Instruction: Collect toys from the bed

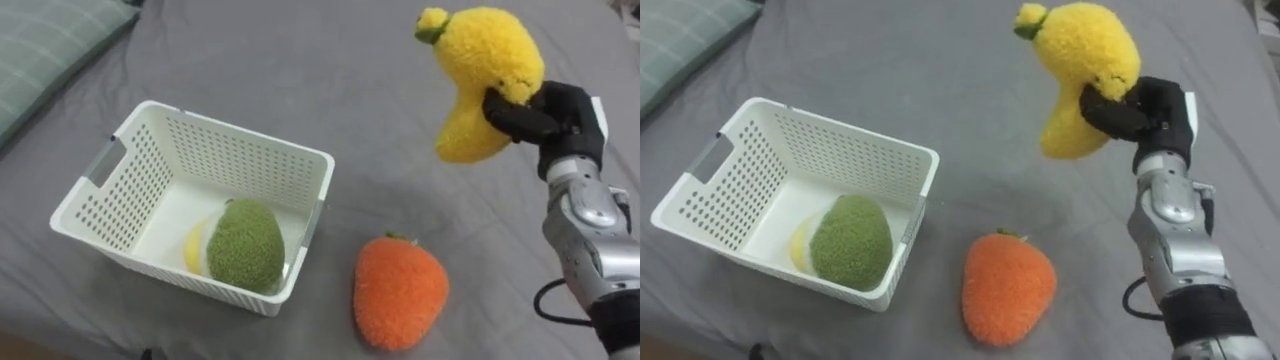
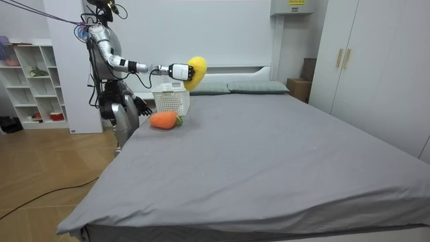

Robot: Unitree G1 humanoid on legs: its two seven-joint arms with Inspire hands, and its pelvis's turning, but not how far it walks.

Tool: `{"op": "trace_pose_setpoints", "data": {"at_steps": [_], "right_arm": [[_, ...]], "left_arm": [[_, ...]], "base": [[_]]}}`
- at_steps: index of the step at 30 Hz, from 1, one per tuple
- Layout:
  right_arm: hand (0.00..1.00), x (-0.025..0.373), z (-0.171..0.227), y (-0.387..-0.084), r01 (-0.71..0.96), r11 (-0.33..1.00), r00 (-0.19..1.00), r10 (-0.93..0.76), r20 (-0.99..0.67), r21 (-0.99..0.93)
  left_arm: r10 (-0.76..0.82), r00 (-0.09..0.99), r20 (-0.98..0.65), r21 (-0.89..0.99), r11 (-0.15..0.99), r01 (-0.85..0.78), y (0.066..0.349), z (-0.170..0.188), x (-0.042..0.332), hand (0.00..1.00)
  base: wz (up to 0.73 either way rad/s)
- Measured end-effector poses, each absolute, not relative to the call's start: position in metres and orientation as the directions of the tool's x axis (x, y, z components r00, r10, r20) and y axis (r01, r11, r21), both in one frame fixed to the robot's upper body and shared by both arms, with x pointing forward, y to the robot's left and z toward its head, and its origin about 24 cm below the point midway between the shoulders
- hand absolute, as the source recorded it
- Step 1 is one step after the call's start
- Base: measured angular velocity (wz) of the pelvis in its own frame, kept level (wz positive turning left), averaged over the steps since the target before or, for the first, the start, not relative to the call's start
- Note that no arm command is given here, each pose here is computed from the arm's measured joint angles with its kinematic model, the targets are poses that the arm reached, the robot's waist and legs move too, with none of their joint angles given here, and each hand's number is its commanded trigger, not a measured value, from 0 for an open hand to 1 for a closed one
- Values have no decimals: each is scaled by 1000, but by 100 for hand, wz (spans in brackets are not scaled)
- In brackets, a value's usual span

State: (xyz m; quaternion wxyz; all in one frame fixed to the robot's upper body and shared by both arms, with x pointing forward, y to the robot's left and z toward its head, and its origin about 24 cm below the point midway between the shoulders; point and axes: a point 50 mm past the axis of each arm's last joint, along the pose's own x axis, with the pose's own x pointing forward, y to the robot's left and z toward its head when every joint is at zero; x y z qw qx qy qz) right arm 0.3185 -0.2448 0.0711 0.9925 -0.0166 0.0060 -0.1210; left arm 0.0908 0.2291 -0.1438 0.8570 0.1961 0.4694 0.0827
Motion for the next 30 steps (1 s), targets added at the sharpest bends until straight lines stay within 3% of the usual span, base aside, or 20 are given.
{"op": "trace_pose_setpoints", "data": {"at_steps": [14, 30], "right_arm": [[100, 316, 95, -191, 4, 1000, 991, -6, 131, 12], [100, 309, 83, -133, -280, 947, 953, 294, 76, -156]], "left_arm": [[331, 508, -796, 437, 893, 103, 225, -147, 91, 0], [273, 518, -811, 421, 886, 192, 216, -146, 112, 0]], "base": [[0], [1]]}}
